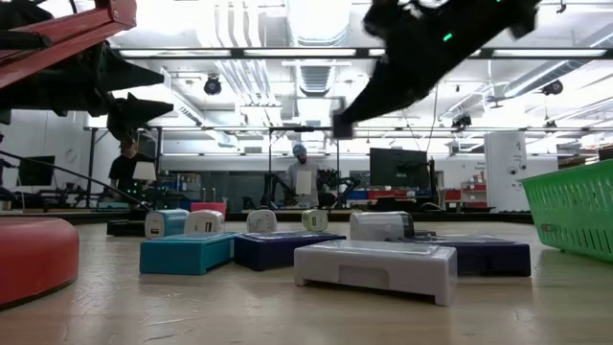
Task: Pick & Place Office items
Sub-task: Put the purple charger adapter into the green basket
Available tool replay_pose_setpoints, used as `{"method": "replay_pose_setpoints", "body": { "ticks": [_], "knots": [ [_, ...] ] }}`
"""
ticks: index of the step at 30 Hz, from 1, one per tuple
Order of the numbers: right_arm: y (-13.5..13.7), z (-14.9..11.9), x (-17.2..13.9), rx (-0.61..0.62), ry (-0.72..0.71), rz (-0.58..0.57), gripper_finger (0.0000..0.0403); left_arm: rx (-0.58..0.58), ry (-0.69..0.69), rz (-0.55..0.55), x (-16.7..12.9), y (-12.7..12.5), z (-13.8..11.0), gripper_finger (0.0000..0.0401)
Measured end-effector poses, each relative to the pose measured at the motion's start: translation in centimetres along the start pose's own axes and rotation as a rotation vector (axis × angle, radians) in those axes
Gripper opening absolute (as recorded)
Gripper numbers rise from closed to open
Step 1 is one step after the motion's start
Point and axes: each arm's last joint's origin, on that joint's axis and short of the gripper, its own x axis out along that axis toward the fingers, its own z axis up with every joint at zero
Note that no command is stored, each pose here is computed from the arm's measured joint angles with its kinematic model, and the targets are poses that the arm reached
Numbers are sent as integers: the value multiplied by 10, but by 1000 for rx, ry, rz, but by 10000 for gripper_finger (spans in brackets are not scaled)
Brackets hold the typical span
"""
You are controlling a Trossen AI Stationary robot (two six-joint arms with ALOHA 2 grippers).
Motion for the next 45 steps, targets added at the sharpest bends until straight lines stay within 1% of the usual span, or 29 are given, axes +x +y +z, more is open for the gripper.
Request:
{"method": "replay_pose_setpoints", "body": {
  "ticks": [3,6,12,15,17,19,25,29,32,38,45],
  "knots": [
    [-1,-1,-24,-28,60,89,143,1,-2,-1,0,0,0,320],
    [-2,-3,-47,-17,123,210,143,0,-2,0,0,0,0,320],
    [1,-10,-83,53,238,421,143,1,-2,-1,0,0,0,320],
    [3,-15,-97,99,310,470,143,1,-2,-1,0,0,0,320],
    [5,-18,-105,123,337,479,143,1,-2,-1,0,0,0,320],
    [8,-21,-111,119,365,493,143,1,-2,-1,0,0,0,320],
    [24,-28,-126,71,396,554,144,0,-2,-1,0,0,0,320],
    [36,-35,-129,21,420,573,144,0,-2,-1,0,0,0,320],
    [42,-42,-123,-10,461,553,144,1,-2,0,0,0,0,320],
    [44,-62,-111,-80,616,454,144,0,-2,0,0,0,0,320],
    [52,-74,-97,-114,696,409,144,0,-2,-1,0,0,0,320]
  ]
}}
